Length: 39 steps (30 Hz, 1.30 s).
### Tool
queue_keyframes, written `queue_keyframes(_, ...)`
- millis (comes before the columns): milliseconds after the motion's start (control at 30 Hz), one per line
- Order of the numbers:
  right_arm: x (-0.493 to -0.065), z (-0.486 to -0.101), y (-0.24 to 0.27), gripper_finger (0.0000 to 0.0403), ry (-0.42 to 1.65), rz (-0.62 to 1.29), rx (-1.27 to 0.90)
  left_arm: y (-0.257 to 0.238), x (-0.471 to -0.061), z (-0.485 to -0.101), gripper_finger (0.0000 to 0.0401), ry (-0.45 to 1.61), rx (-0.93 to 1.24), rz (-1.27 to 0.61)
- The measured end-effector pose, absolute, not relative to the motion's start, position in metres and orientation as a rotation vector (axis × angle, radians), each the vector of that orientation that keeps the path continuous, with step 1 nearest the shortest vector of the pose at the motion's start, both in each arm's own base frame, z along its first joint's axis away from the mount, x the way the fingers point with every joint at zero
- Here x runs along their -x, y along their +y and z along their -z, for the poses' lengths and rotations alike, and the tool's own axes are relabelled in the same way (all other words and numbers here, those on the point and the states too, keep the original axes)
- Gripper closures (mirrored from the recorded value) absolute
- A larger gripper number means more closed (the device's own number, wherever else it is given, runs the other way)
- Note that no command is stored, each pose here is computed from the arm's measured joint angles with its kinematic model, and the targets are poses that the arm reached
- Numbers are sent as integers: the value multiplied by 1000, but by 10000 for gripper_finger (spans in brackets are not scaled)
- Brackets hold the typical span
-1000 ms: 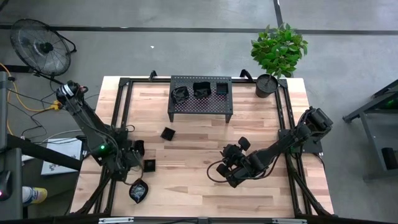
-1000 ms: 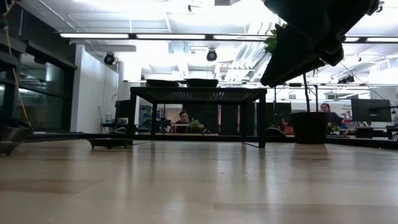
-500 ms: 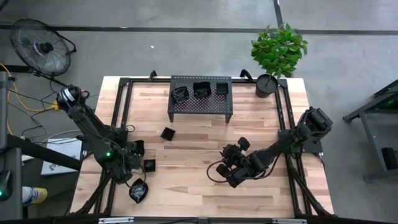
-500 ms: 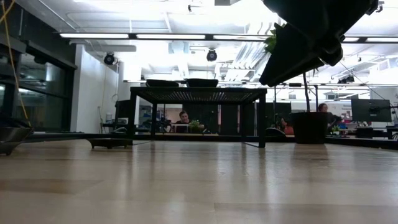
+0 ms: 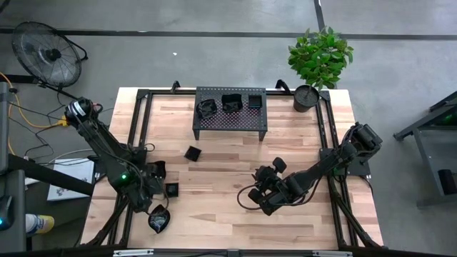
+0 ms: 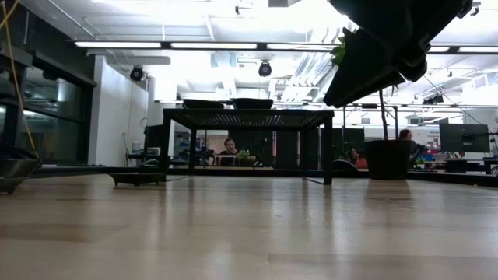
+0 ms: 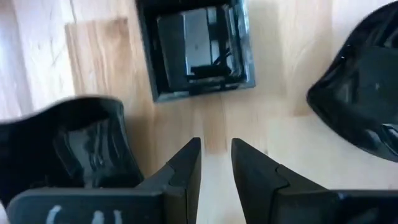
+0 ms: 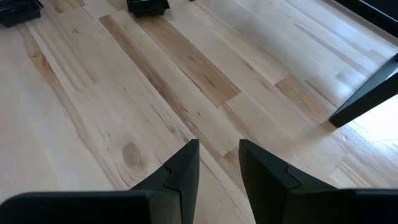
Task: Pick & Place Mini shaped plates
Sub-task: Stack the distorted square plate on top of the distorted square plate on the shelf
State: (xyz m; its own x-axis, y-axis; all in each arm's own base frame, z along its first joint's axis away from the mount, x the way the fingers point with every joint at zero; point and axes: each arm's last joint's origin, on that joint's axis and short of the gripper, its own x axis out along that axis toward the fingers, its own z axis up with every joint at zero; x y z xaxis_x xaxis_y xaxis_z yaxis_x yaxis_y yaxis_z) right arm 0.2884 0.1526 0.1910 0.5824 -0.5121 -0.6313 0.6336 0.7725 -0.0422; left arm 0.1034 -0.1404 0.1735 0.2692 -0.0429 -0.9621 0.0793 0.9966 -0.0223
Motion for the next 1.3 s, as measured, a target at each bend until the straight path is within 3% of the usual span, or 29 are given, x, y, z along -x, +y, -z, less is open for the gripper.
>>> queue_keyframes(300,-289,-191,152,295,668,676,-200,-141,-105,-174,316,1258,-79,106)
queue_keyframes(633,-290,-191,152,295,672,672,-206,-134,-103,-209,315,1281,-154,-90)
queue_keyframes(867,-290,-191,152,295,670,673,-206,-136,-107,-204,313,1261,-226,-110)
queue_keyframes(1300,-290,-191,152,295,664,675,-206,-147,-112,-179,196,1383,-305,-186)
